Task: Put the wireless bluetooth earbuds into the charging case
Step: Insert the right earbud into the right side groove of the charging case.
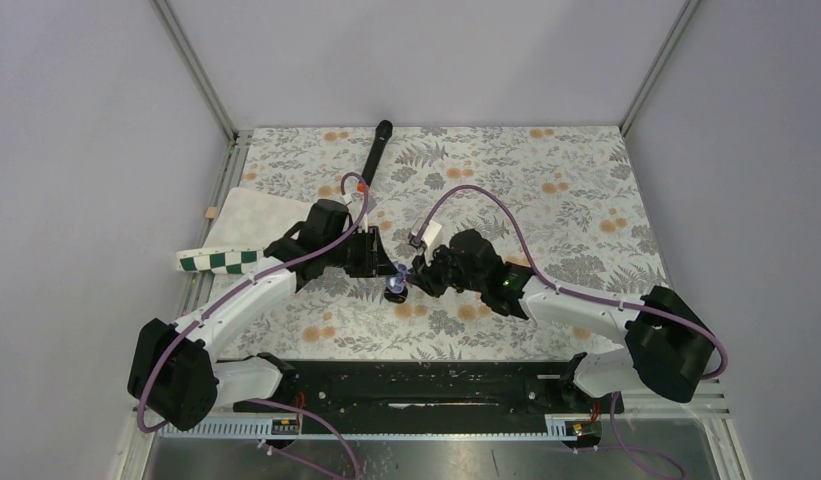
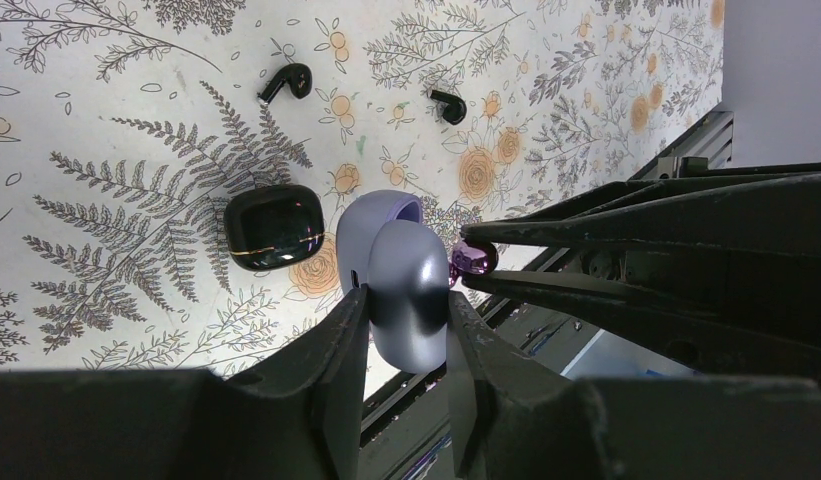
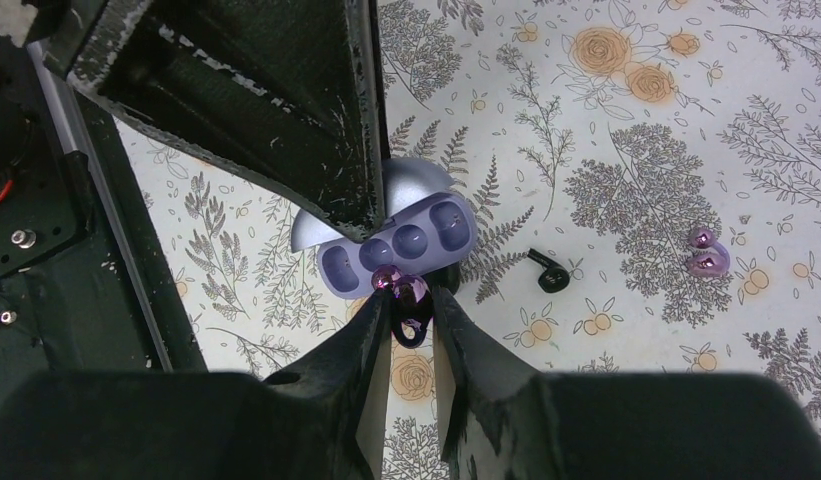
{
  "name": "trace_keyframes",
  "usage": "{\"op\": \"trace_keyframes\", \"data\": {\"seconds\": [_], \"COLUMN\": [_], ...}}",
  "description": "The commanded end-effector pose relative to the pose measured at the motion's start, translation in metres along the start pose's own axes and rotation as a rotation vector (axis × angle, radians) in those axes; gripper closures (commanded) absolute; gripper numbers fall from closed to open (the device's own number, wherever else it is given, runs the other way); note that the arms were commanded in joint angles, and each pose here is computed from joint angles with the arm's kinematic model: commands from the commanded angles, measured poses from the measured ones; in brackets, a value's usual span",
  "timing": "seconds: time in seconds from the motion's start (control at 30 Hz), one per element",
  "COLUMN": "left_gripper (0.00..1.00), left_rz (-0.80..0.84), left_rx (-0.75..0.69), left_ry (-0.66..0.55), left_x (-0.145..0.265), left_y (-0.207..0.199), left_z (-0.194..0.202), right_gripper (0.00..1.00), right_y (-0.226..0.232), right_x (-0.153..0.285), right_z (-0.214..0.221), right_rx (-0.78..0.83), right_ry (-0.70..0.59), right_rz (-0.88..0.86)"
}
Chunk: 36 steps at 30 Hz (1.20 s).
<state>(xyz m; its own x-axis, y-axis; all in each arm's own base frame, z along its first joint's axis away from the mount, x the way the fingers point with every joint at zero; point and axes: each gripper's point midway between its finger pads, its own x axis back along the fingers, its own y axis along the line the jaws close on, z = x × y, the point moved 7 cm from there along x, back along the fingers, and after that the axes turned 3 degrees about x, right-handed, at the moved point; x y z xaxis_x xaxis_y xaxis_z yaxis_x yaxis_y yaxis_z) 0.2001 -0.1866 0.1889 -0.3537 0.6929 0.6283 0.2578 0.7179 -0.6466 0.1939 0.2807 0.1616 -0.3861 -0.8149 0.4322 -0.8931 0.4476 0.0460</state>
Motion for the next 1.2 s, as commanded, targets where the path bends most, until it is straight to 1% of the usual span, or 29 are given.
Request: {"op": "trace_keyframes", "data": {"seconds": [0.0, 0.27, 0.73, 1.17], "left_gripper": [1.00, 1.00, 1.00, 1.00], "left_rz": [0.070, 0.077, 0.071, 0.072], "left_rx": [-0.032, -0.033, -0.033, -0.038], "left_ry": [-0.048, -0.044, -0.052, -0.041], "left_x": [0.0042, 0.0044, 0.0060, 0.0033], "left_y": [-0.0168, -0.0192, -0.0202, -0.0214], "left_z": [-0.0137, -0.0126, -0.0134, -0.0121], "right_gripper": [0.83, 0.83, 0.83, 0.83], "right_y": [-0.0064, -0.0085, -0.0130, -0.0115], "right_x": [-0.0033, -0.0083, -0.0083, -0.0105], "right_z": [-0.0274, -0.0299, -0.0231, -0.0285], "right_rx": [-0.005, -0.005, 0.031, 0.032], "right_ry": [-0.087, -0.085, -0.039, -0.012], "right_rz": [0.018, 0.021, 0.048, 0.026]}}
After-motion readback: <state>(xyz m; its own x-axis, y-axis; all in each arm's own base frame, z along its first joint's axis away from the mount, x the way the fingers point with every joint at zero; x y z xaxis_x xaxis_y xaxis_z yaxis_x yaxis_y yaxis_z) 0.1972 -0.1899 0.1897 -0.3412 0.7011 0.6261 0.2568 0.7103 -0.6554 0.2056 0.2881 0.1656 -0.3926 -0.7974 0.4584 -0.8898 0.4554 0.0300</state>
